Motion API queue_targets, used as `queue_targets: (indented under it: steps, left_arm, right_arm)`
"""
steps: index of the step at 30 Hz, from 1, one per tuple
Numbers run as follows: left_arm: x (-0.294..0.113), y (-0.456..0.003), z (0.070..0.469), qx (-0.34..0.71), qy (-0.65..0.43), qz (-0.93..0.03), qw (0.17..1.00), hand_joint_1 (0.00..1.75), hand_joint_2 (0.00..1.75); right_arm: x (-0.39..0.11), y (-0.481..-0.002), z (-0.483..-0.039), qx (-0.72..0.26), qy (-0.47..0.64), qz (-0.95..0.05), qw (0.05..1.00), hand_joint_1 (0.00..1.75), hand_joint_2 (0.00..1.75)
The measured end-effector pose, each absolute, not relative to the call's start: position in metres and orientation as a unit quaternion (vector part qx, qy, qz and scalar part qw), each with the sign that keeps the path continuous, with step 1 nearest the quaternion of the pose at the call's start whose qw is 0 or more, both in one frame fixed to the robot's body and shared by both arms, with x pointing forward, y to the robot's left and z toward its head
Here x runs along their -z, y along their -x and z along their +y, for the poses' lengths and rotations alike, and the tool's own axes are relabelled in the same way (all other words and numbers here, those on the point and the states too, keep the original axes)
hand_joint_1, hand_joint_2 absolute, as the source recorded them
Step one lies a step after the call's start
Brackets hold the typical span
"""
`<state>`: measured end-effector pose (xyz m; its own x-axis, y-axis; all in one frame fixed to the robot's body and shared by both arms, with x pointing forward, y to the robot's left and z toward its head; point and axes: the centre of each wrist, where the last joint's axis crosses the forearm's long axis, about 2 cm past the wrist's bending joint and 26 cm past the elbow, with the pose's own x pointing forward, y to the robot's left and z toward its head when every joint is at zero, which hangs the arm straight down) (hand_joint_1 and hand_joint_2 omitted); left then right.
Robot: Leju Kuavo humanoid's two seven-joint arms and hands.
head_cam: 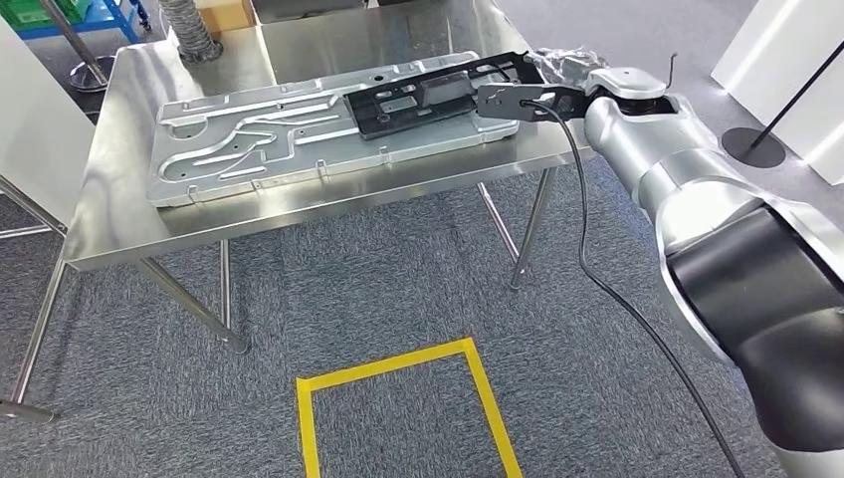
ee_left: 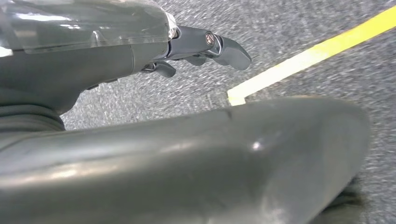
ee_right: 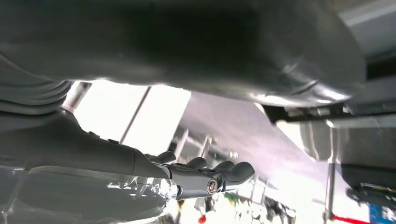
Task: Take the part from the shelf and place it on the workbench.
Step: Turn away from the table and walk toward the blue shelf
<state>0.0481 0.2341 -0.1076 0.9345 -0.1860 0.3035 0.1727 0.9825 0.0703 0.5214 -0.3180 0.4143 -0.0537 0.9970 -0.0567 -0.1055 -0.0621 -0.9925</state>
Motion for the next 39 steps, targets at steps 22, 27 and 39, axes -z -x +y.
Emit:
queue_targets:
  steps: [22,27,39]
  left_arm:
    - [0.109,-0.048,0.243,0.096,-0.040,-0.138,0.985,0.00,0.00]
    - [0.109,-0.044,0.243,0.097,-0.040,-0.134,0.986,0.00,0.00]
    - [0.108,-0.056,0.245,0.106,-0.048,-0.150,0.982,0.00,0.00]
  right_arm:
    - [-0.099,-0.412,-0.318,-0.263,0.180,-0.518,0.794,0.00,0.00]
    - [-0.047,-0.367,-0.326,-0.218,0.161,-0.485,0.831,0.00,0.00]
    - [0.070,-0.195,-0.325,-0.015,0.086,-0.337,0.937,0.00,0.00]
